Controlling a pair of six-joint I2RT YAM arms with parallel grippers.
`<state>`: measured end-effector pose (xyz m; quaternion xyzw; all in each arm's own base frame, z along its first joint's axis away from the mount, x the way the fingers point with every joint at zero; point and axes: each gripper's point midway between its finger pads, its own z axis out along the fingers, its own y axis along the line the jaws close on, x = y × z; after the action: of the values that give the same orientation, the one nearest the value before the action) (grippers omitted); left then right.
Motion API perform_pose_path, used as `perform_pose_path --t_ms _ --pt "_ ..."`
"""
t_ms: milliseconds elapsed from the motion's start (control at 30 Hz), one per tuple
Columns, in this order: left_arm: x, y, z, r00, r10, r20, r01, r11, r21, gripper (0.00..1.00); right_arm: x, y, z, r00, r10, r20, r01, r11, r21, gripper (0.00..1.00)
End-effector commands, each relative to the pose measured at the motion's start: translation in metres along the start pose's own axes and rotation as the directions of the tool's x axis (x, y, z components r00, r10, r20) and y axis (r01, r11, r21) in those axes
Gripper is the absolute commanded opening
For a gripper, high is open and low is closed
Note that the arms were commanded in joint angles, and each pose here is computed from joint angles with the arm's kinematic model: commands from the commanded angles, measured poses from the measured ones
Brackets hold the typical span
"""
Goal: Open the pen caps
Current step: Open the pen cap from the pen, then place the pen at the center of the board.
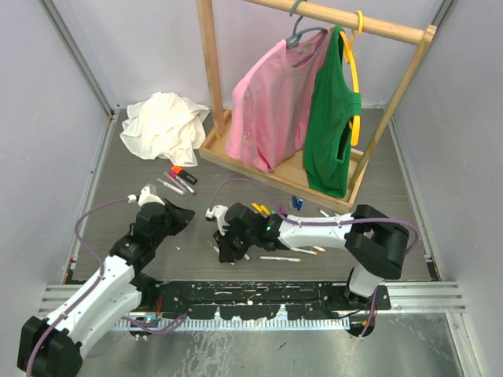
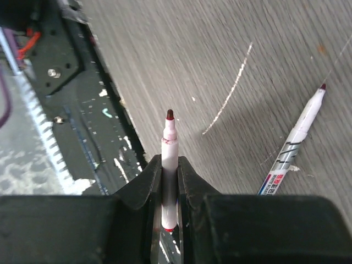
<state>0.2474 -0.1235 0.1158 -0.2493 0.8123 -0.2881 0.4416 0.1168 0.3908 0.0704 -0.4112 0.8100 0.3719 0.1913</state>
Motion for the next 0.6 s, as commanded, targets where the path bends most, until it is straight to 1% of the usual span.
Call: perform_pose_path --t_ms 0,233,300,567 --pt "0.013 0.026 0.002 0.996 -0.074 -0.044 0.067 0.987 -0.143 0.0 -0.024 -0.023 0.003 0.996 0.028 0.086 -0.046 0.974 0.221 0.01" --pt "0.025 0.027 0.011 0.991 -0.099 -0.087 0.086 0.986 -0.145 0.0 -0.012 -0.039 0.02 0.997 0.074 0.025 -0.078 0.955 0.285 0.1" --pt "0.027 0.029 0.011 0.99 -0.104 -0.091 0.09 0.985 -0.146 0.0 -0.008 -0.043 0.024 0.997 0.082 0.005 -0.08 0.95 0.301 0.1" --pt "0.027 0.031 0.01 0.99 -0.115 -0.077 0.104 0.985 -0.137 0.0 -0.005 -0.061 0.024 0.998 0.068 -0.002 -0.062 0.918 0.391 0.13"
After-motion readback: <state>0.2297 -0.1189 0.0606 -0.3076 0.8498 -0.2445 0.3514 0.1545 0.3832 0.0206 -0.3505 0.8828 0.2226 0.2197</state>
